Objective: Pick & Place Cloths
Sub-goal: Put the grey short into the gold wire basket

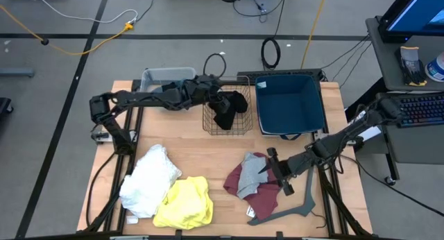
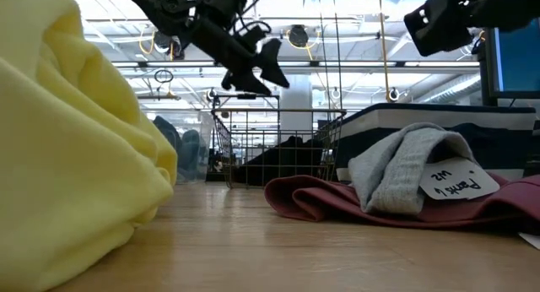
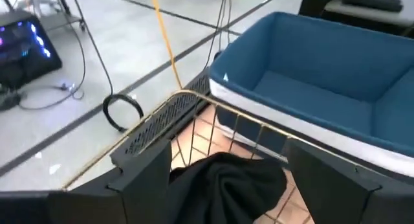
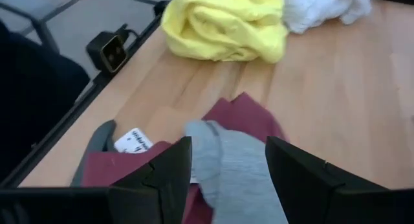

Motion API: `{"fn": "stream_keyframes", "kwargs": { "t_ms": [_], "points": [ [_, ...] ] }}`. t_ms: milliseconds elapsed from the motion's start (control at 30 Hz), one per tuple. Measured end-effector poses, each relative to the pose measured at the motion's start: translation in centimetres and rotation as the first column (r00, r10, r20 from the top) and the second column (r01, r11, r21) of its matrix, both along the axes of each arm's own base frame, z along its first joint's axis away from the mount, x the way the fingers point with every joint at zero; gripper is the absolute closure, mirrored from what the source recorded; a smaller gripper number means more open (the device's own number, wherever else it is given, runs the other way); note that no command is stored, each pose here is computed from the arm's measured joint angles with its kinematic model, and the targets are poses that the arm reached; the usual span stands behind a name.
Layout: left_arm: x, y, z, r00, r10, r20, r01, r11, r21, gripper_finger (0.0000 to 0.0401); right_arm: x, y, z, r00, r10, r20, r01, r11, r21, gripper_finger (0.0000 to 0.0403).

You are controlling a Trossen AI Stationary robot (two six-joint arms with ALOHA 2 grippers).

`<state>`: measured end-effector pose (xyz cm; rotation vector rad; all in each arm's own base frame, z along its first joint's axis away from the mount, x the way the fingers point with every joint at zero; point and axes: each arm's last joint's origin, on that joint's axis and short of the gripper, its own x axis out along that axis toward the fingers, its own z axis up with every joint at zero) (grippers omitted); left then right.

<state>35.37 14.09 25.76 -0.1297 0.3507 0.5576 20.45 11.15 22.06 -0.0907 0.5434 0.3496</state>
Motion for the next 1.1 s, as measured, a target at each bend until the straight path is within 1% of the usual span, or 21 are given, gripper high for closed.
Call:
{"fn": "stream_keyframes", "kwargs": {
  "t_ms": [133, 233, 367, 533, 667, 767, 900, 1100],
  "points": [
    [-0.5, -0.7, 1.5, 0.999, -0.025, 0.021, 0.024, 0.999, 0.044, 0.0089, 0.6, 1.3, -1.3, 0.999, 0.033, -0.024, -0.033, 0.999, -0.014, 0.0211],
    [-0.7, -1.0, 2.2, 0.999, -0.034, 0.037, 0.032, 0.998, 0.056, 0.0091, 1.2, 2.2, -2.2, 0.998, 0.025, -0.05, -0.028, 0.998, -0.049, 0.0211],
    [-0.8, -1.2, 2.6, 0.998, -0.036, 0.046, 0.033, 0.998, 0.059, 0.0092, 2.1, 3.1, -3.2, 0.997, -0.001, -0.079, -0.007, 0.995, -0.099, 0.0211],
    [-0.9, -1.2, 2.4, 0.999, -0.038, 0.032, 0.036, 0.998, 0.054, 0.0089, 3.6, 4.1, -3.7, 0.994, -0.006, -0.105, -0.007, 0.993, -0.118, 0.0211],
    [-0.8, -1.4, 2.2, 0.999, -0.042, 0.012, 0.042, 0.998, 0.047, 0.0089, 4.7, 4.5, -4.0, 0.994, -0.056, -0.096, 0.04, 0.986, -0.162, 0.0211],
    [-0.8, -1.5, 2.2, 0.999, -0.045, 0.009, 0.045, 0.998, 0.047, 0.0088, 4.9, 4.5, -4.5, 0.988, -0.094, -0.123, 0.065, 0.974, -0.218, 0.0211],
    [-0.9, -1.5, 2.0, 0.999, -0.046, -0.008, 0.046, 0.998, 0.04, 0.009, 4.8, 4.2, -4.6, 0.98, -0.138, -0.142, 0.103, 0.967, -0.233, 0.0211],
    [-0.9, -1.5, 2.0, 0.999, -0.045, -0.011, 0.046, 0.998, 0.038, 0.0092, 4.4, 3.7, -5.2, 0.959, -0.194, -0.205, 0.135, 0.954, -0.269, 0.0211]
  ]
}}
